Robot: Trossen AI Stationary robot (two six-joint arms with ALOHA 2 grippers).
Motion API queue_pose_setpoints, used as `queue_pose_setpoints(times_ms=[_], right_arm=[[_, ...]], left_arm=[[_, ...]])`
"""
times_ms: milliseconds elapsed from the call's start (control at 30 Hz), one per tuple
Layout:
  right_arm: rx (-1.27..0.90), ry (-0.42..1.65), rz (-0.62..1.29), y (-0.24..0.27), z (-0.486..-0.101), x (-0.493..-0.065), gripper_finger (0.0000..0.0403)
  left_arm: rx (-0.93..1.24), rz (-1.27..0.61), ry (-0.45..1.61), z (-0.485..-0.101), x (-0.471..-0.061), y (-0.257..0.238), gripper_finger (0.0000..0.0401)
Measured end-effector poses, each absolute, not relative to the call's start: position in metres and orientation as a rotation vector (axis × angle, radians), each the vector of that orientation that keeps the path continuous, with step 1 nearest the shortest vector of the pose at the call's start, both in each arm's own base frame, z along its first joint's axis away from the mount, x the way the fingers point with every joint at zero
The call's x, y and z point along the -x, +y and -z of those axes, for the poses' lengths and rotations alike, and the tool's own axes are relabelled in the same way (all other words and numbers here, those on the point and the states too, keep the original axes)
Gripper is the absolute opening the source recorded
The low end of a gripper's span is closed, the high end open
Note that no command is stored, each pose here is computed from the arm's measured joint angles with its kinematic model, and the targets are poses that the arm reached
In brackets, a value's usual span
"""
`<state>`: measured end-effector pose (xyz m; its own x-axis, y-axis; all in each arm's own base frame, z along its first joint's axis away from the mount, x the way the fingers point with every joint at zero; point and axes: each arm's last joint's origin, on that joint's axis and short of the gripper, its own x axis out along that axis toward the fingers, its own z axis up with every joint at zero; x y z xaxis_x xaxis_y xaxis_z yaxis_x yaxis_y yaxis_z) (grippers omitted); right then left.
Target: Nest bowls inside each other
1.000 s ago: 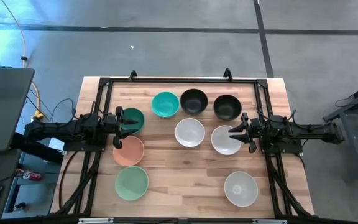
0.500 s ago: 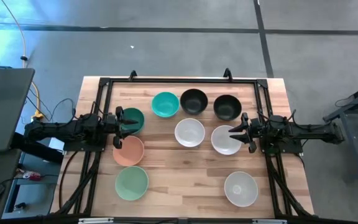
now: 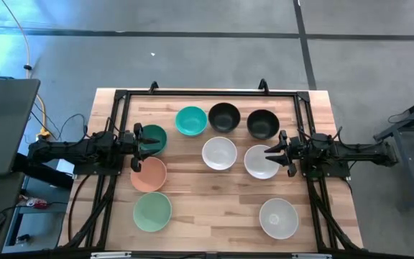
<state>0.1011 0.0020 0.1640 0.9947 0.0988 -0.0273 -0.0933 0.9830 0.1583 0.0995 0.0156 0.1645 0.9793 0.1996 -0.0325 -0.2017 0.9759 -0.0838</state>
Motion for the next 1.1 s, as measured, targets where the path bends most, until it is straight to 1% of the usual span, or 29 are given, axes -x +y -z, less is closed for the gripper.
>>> queue_pose_setpoints(times_ms=[267,433,500,733,900,1100], right_arm=[[-0.158,0.035,-0.097,0.002,-0.164,-0.101,0.011],[-0.158,0.035,-0.097,0.002,-0.164,-0.101,0.011],[-0.158,0.035,-0.097,0.002,-0.164,-0.101,0.011],[-0.158,0.036,-0.097,0.002,-0.164,-0.101,0.011],[-0.158,0.035,-0.097,0.002,-0.164,-0.101,0.011],[-0.157,0.036,-0.097,0.002,-0.164,-0.101,0.011]], left_arm=[[0.087,-0.202,0.015,-0.165,-0.1,0.016,0.0165],[0.18,-0.199,-0.014,-0.167,-0.1,0.015,0.0165],[0.187,-0.198,-0.019,-0.168,-0.1,0.015,0.0165],[0.103,-0.196,-0.038,-0.17,-0.1,0.015,0.0165],[0.096,-0.157,-0.089,-0.175,-0.099,0.014,0.0165],[0.064,-0.129,-0.081,-0.175,-0.1,0.013,0.0165]])
